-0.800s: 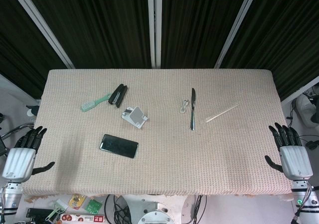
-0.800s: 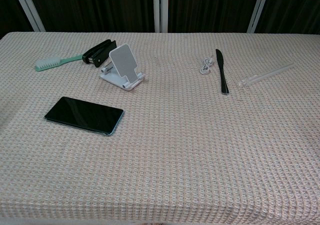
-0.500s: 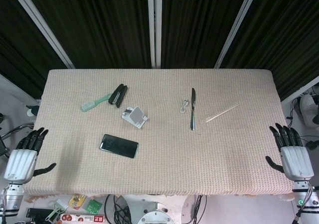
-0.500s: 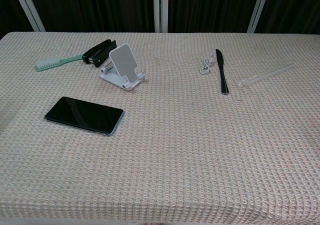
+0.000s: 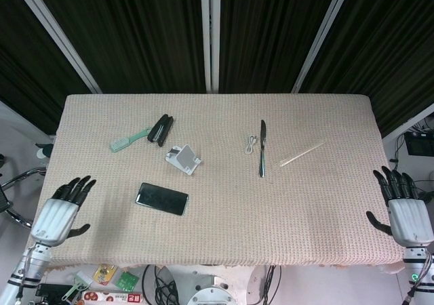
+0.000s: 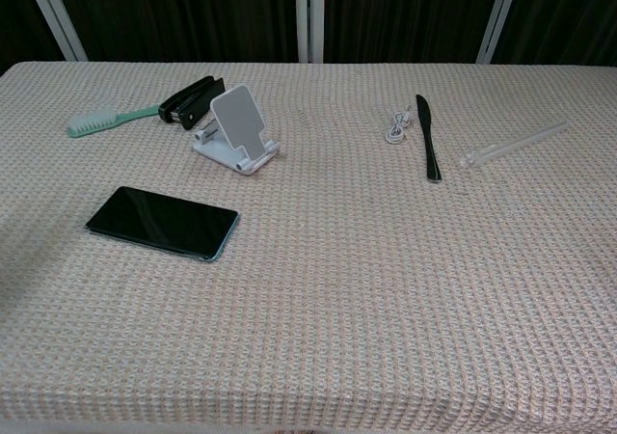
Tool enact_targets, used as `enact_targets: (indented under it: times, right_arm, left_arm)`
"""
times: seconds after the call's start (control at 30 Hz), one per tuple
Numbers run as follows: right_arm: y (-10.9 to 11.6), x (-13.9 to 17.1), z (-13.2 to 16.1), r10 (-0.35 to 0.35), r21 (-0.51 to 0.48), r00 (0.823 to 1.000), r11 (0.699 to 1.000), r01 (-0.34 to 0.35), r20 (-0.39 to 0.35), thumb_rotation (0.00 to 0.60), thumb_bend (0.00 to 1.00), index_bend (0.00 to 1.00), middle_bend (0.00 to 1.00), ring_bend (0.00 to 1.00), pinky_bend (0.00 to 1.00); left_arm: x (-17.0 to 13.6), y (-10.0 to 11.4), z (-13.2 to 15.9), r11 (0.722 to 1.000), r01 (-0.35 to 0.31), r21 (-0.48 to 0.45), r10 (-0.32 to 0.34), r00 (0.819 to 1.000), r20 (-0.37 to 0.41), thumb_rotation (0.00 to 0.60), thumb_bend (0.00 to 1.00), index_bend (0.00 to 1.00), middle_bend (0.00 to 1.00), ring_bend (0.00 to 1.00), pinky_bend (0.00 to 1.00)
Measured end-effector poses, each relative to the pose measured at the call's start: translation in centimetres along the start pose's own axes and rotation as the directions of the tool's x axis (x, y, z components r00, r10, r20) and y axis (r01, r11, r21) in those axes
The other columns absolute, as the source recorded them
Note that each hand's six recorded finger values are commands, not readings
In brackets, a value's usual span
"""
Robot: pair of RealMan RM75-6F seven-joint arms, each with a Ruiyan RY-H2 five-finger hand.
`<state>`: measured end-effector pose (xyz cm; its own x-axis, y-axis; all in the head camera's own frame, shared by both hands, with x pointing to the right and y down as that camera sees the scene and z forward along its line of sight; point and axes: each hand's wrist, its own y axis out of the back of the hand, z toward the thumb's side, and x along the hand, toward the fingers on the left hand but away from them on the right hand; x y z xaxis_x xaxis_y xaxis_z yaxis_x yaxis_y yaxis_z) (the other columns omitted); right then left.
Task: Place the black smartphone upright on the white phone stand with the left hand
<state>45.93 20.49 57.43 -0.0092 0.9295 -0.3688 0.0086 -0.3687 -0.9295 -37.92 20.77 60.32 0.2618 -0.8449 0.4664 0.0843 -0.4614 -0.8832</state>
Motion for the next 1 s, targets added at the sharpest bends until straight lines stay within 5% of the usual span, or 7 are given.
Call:
enact_targets:
  times: [0.47,1.0]
  right_arm:
    - [0.2,1.1,-1.7,-0.005,0.007,0.999,1.0,0.005,0.037,0.6,0.16,0.0,0.0,0.0,0.0]
    - [1.8,1.8,-3.1,-0.05,0.012,0.997,0.999,0.049,0.067,0.6,0.16,0.0,0.0,0.0,0.0]
  left_arm:
    - [6.8,-1.1,7.6,0.986,0.112,0.122,-0.137,0.966,0.22,0.6,0.0,0.02,0.06,0.08,0.23]
    - [11.9,-4.4,10.5,0.966,0.194,0.172,-0.235,0.933,0.272,0.6,0.01,0.04,0.07,0.08,0.23]
